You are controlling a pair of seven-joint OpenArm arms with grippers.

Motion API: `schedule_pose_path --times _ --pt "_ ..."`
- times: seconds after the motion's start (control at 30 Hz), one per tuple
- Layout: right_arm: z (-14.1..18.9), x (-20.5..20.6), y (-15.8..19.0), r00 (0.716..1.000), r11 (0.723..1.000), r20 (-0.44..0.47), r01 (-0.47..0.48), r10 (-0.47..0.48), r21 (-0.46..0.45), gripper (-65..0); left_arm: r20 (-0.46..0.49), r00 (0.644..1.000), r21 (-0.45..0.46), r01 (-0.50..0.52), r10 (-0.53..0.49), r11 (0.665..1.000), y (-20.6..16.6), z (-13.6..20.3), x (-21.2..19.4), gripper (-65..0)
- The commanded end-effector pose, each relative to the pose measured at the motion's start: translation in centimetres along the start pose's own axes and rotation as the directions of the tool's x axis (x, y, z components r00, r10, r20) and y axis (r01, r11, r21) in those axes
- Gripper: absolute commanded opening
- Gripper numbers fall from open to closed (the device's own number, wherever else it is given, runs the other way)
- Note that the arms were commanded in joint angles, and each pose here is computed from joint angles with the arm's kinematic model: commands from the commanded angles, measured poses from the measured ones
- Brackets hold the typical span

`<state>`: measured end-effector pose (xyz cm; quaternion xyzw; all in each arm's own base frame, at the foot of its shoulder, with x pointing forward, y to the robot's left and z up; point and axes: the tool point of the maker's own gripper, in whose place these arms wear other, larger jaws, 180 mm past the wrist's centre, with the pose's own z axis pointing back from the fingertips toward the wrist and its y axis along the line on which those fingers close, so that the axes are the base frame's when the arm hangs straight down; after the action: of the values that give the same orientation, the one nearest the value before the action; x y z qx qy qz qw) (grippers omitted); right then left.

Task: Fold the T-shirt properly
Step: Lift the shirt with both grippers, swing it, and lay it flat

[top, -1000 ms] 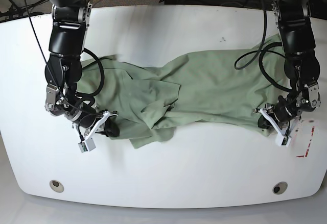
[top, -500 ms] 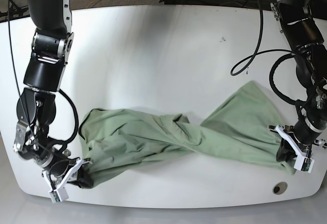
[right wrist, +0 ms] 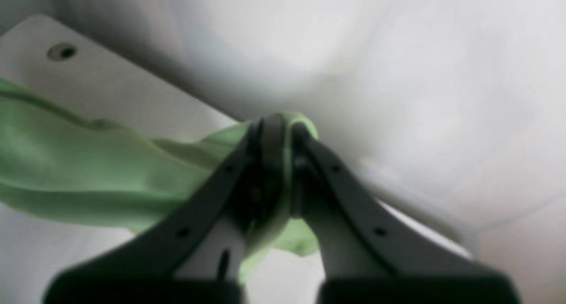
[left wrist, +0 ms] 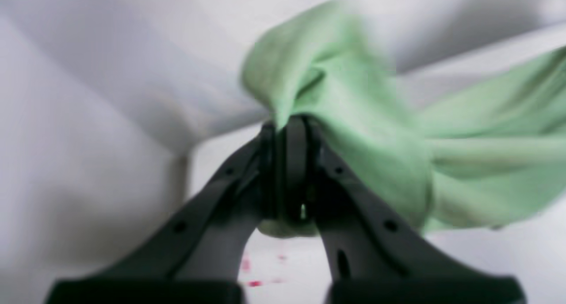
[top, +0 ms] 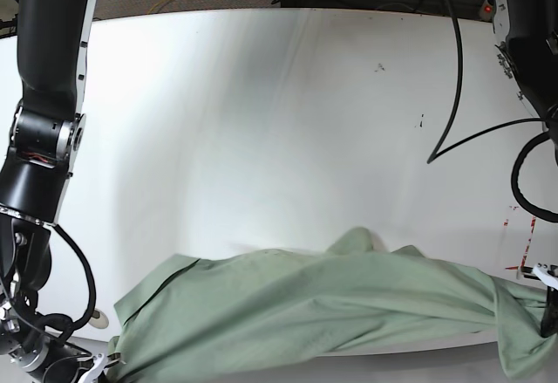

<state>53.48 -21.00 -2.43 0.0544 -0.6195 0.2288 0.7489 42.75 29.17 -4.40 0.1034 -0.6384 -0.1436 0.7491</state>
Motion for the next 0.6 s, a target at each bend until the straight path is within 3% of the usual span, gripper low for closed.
schedule_pose_path --times 0.0,0.17,0.57 --pt "1.6 3.0 -1.7 0.997 0.999 0.068 -0.024 0.027 -0.041 -65.0 0.033 0.999 0.032 0.014 -0.015 0.999 1.6 0.5 1.2 -65.0" --pt "2.0 1.8 -2.3 0.999 0.998 0.046 -0.019 0.022 -0.052 -65.0 -0.013 1.000 0.037 0.006 -0.006 0.999 2.0 0.8 -0.9 -65.0" --pt "2.9 -11.3 -0.4 0.987 0.994 -0.120 0.100 -0.105 -0.049 -65.0 -0.193 0.979 0.073 -0.058 0.071 0.996 2.4 3.5 -10.1 -65.0"
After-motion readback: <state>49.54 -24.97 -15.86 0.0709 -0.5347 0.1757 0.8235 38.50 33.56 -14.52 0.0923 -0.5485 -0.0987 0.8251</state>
